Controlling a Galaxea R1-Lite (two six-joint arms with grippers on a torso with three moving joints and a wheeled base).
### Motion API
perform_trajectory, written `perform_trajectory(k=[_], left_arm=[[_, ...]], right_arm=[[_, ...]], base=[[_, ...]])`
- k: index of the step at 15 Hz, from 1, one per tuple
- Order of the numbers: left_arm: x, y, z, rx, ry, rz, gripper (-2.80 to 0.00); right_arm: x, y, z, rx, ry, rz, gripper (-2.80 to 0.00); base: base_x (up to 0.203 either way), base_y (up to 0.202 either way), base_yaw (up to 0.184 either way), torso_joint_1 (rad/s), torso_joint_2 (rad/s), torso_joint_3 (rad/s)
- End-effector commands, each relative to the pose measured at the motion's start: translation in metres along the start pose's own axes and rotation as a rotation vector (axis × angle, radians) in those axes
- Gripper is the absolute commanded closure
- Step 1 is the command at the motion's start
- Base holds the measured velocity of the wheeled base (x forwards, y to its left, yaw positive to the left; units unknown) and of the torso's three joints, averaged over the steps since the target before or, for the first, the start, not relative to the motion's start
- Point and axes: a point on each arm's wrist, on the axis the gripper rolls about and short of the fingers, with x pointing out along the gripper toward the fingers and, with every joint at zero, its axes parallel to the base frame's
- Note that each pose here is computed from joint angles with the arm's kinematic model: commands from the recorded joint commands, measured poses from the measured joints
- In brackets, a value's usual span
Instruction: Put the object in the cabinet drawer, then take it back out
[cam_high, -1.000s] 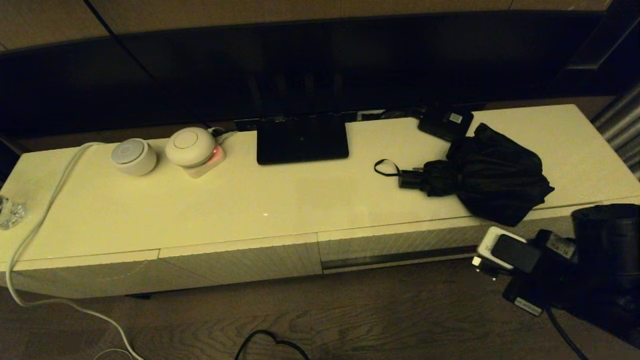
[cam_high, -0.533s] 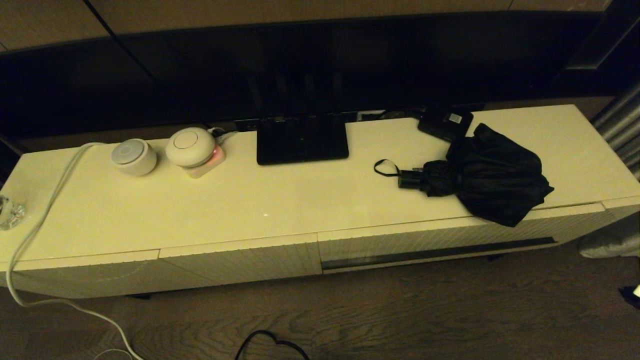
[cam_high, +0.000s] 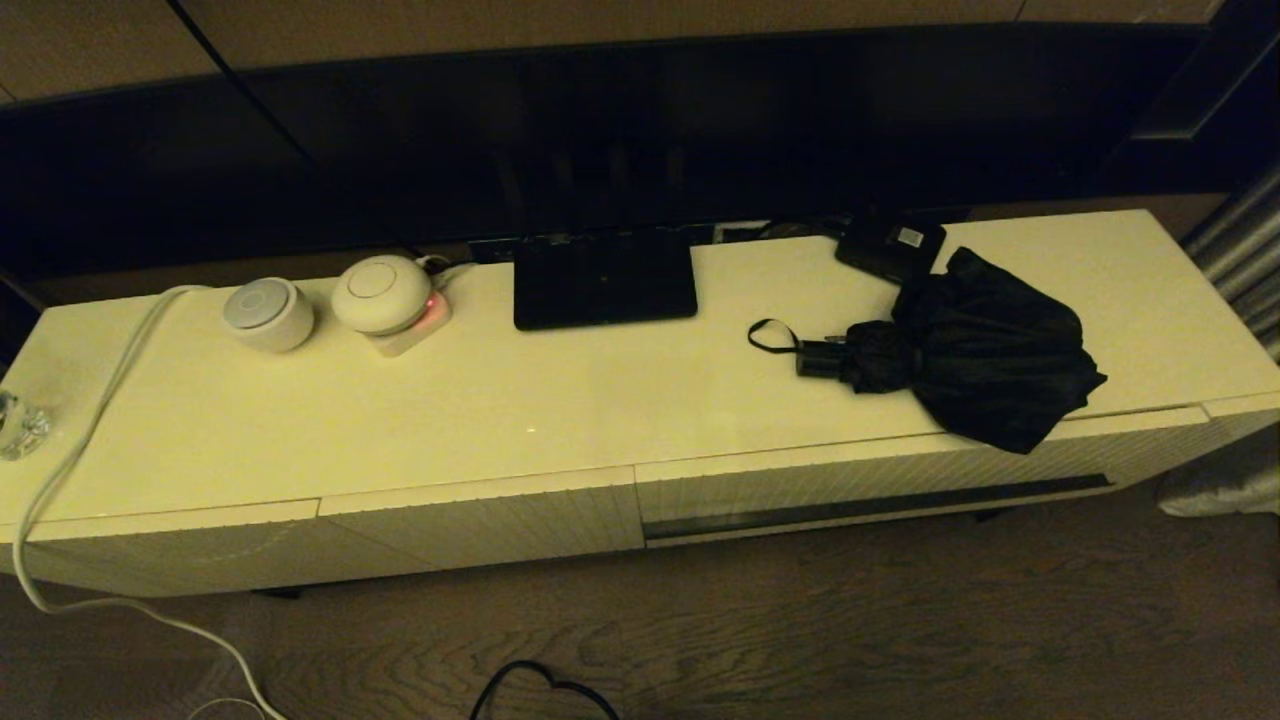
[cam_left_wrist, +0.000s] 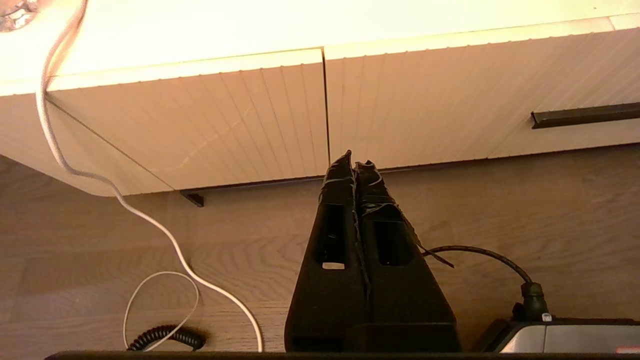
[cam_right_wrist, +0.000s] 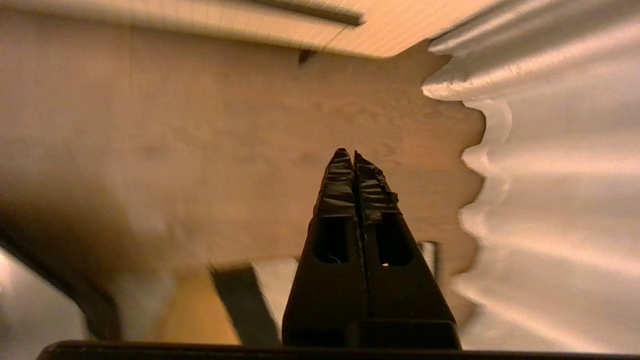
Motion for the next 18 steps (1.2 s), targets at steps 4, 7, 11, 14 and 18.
perform_trajectory(k=[4,7,11,14,18], left_arm=[[0.0,0.0,0.0,0.0,0.001,0.0,0.0],[0.0,0.0,0.0,0.0,0.001,0.0,0.0],[0.0,0.0,0.0,0.0,0.001,0.0,0.0],[0.0,0.0,0.0,0.0,0.001,0.0,0.0],[0.0,0.0,0.0,0.0,0.001,0.0,0.0]], right_arm=[[-0.018,0.006,-0.039,0.176,-0.195,-0.022,0.0],[-0.003,0.017,-0.06,0.243,-0.259,0.039,0.0],[0.01,0.027,-0.068,0.284,-0.363,0.236,0.0],[0.012,0.03,-0.076,0.228,-0.295,0.259,0.0],[0.012,0.03,-0.075,0.28,-0.291,0.256,0.0]], base=[[0.0,0.0,0.0,0.0,0.0,0.0],[0.0,0.0,0.0,0.0,0.0,0.0],[0.0,0.0,0.0,0.0,0.0,0.0],[0.0,0.0,0.0,0.0,0.0,0.0],[0.0,0.0,0.0,0.0,0.0,0.0]])
